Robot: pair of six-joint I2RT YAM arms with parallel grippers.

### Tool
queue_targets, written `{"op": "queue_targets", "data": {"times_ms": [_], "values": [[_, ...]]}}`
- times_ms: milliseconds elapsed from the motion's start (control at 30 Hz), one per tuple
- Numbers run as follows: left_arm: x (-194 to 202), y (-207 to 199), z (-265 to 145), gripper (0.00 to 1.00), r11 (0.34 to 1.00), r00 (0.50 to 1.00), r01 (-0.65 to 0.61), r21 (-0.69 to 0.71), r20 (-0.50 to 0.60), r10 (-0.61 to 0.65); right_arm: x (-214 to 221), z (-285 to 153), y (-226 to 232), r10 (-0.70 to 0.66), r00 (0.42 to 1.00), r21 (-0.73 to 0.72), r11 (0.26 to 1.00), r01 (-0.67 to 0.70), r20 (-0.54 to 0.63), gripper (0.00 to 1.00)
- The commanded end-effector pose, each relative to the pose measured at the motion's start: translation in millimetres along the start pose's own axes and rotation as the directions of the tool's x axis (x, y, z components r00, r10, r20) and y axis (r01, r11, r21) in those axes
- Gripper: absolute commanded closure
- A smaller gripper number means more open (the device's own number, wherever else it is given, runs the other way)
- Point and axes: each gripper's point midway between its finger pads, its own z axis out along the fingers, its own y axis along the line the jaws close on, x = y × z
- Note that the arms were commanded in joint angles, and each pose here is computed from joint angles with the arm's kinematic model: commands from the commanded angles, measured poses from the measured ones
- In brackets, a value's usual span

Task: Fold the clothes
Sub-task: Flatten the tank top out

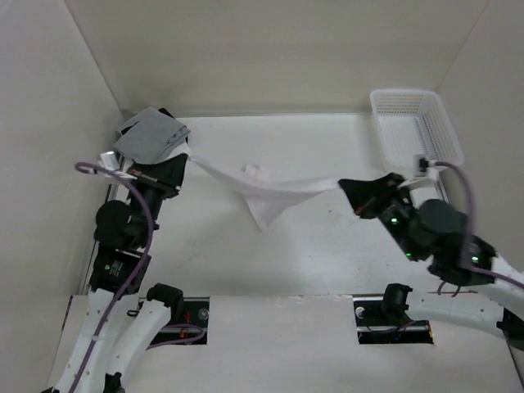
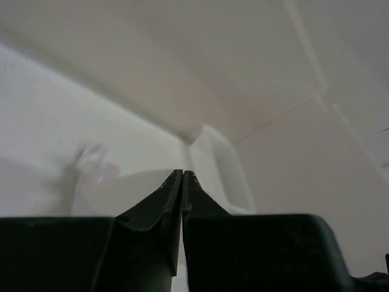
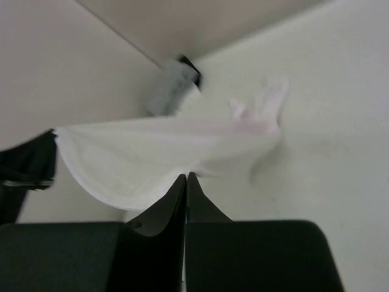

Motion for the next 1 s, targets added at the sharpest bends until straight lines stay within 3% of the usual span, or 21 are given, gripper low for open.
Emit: {"op": "queue_targets", "data": {"times_ms": [0, 167, 333, 467, 600, 733, 867, 967], "values": [[-90.5, -83.9, -32.0, 0.99, 0.978, 0.965, 0.045, 0.203, 0.245, -0.095, -86.0, -39.2, 11.6, -0.156, 0.971, 0.048, 0.988, 0.150, 0.179, 1.00], [-147.6, -134.4, -48.8, 0.99, 0.958, 0.919, 0.012, 0.287, 0.375, -0.123, -168.9, -68.0, 71.8, -0.149, 0.927, -0.056, 0.982, 0.179, 0.343, 1.00], [-135.7, -121.8, -14.1, 0.99, 0.974, 0.934, 0.027, 0.227, 0.342, -0.106, -187.9, -61.9, 99.4, -0.182, 0.898, -0.079, 0.970, 0.231, 0.400, 0.98], [-114.7, -88.6, 18.1, 0.99, 0.989, 0.944, 0.043, 0.138, 0.319, -0.085, -178.1, -19.8, 90.4, -0.244, 0.887, -0.017, 0.962, 0.272, 0.393, 0.98], [-99.1, -47.7, 65.6, 0.99, 0.998, 0.953, 0.054, 0.025, 0.296, -0.059, -163.9, 55.7, 61.7, -0.233, 0.924, -0.007, 0.969, 0.246, 0.304, 0.99], [-101.9, -28.4, 121.9, 0.99, 0.997, 0.959, 0.069, -0.017, 0.276, -0.062, -181.4, 135.6, 33.7, -0.181, 0.951, -0.028, 0.981, 0.194, 0.249, 1.00], [-126.9, -46.1, 161.5, 0.99, 0.998, 0.959, 0.064, 0.022, 0.274, -0.068, -227.1, 172.0, 47.8, -0.169, 0.948, -0.046, 0.981, 0.188, 0.268, 1.00], [-152.6, -72.7, 164.6, 0.99, 0.996, 0.951, 0.046, 0.077, 0.303, -0.067, -262.7, 164.6, 73.7, -0.178, 0.932, -0.068, 0.975, 0.209, 0.316, 1.00]]}}
